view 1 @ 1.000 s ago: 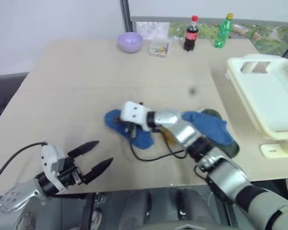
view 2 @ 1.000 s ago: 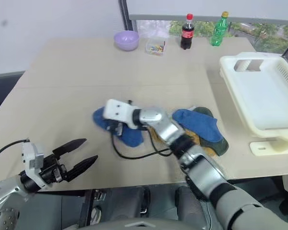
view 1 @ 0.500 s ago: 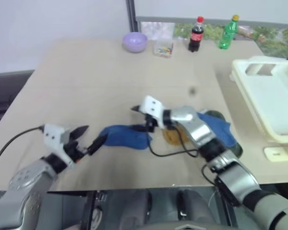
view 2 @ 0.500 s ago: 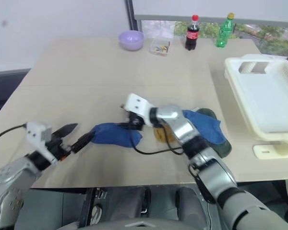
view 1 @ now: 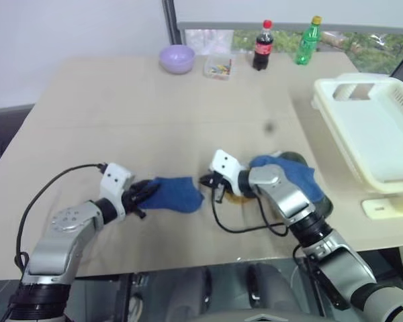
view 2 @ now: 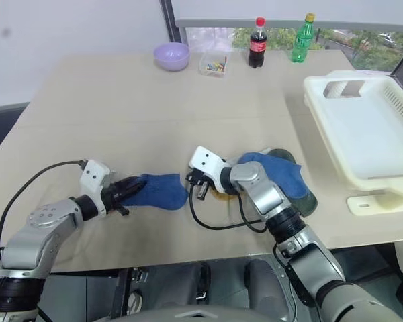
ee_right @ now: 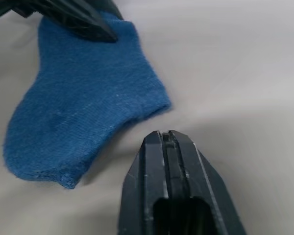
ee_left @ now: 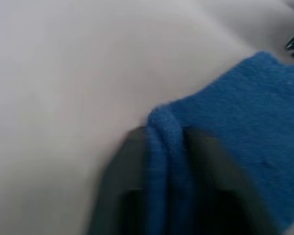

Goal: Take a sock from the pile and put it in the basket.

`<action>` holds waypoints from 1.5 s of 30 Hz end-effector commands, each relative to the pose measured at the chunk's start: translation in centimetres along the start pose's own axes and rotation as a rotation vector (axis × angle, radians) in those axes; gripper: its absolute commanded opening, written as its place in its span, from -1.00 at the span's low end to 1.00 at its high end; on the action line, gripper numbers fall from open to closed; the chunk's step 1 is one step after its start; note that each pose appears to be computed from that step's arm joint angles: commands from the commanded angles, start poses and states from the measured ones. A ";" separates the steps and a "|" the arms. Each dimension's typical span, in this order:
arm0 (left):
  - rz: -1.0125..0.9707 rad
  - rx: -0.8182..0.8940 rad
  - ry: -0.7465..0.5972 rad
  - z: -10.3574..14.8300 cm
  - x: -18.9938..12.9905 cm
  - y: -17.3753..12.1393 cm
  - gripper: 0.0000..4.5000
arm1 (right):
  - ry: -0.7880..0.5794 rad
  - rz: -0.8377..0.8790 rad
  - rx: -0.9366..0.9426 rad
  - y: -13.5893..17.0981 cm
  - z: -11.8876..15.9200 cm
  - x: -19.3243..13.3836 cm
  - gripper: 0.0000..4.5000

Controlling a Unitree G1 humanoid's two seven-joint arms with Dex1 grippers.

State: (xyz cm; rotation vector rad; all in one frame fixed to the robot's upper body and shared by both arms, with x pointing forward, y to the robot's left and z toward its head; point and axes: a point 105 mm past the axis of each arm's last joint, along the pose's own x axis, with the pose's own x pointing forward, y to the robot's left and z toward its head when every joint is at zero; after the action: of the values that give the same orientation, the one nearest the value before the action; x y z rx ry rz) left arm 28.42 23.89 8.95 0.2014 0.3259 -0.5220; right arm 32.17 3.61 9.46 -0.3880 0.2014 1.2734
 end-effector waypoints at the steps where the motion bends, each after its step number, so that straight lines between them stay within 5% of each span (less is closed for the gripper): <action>1: 0.049 -0.021 0.013 -0.3 -1.1 0.6 -0.96 | -0.070 0.040 -0.014 -0.1 2.5 -0.4 -1.00; 4: 0.044 -0.028 -0.033 0.5 -1.6 0.0 -1.00 | -0.092 0.111 0.020 0.6 3.4 -1.2 -0.64; 10: 0.067 -0.030 -0.073 1.4 -2.3 0.0 -1.00 | -0.105 0.170 0.070 1.2 4.3 -2.0 0.58; 14: 0.053 -0.042 -0.100 2.0 -3.8 0.6 -1.00 | -0.074 0.221 0.075 1.9 4.1 -1.2 0.58; 16: 0.080 -0.022 -0.087 2.1 -4.0 1.0 -0.63 | -0.058 0.220 0.083 2.1 3.6 -0.3 0.62; 20: 0.107 0.017 -0.057 2.3 -4.3 0.9 0.06 | -0.056 0.210 0.087 2.3 3.6 0.7 0.62; 28: 0.148 0.039 0.028 0.4 -5.1 1.7 0.06 | -0.054 0.206 0.100 2.9 3.4 1.9 0.62; 31: 0.168 0.034 0.089 -1.0 -4.9 2.1 0.11 | -0.023 0.181 0.099 2.7 2.3 2.5 0.05; 34: 0.161 0.017 0.096 -1.5 -4.2 2.1 -0.23 | 0.001 0.179 0.080 2.8 1.5 2.8 -0.51; 37: 0.121 0.000 0.065 -0.9 -3.8 1.3 -0.79 | 0.009 0.183 0.061 2.7 1.3 2.4 -1.00; 38: 0.094 -0.008 0.054 -0.7 -3.8 0.8 -0.98 | 0.011 0.183 0.056 2.6 1.3 2.2 -1.00; 45: -0.002 -0.037 0.031 -0.2 -4.6 -1.9 -0.99 | 0.057 0.229 0.033 2.6 0.6 0.0 -1.00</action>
State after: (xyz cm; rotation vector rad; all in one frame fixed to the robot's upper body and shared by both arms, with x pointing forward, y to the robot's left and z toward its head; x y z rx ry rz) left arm 23.84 25.01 9.15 0.1656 0.3990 -0.4986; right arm 30.31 4.29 9.16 -0.3809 0.3327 1.4541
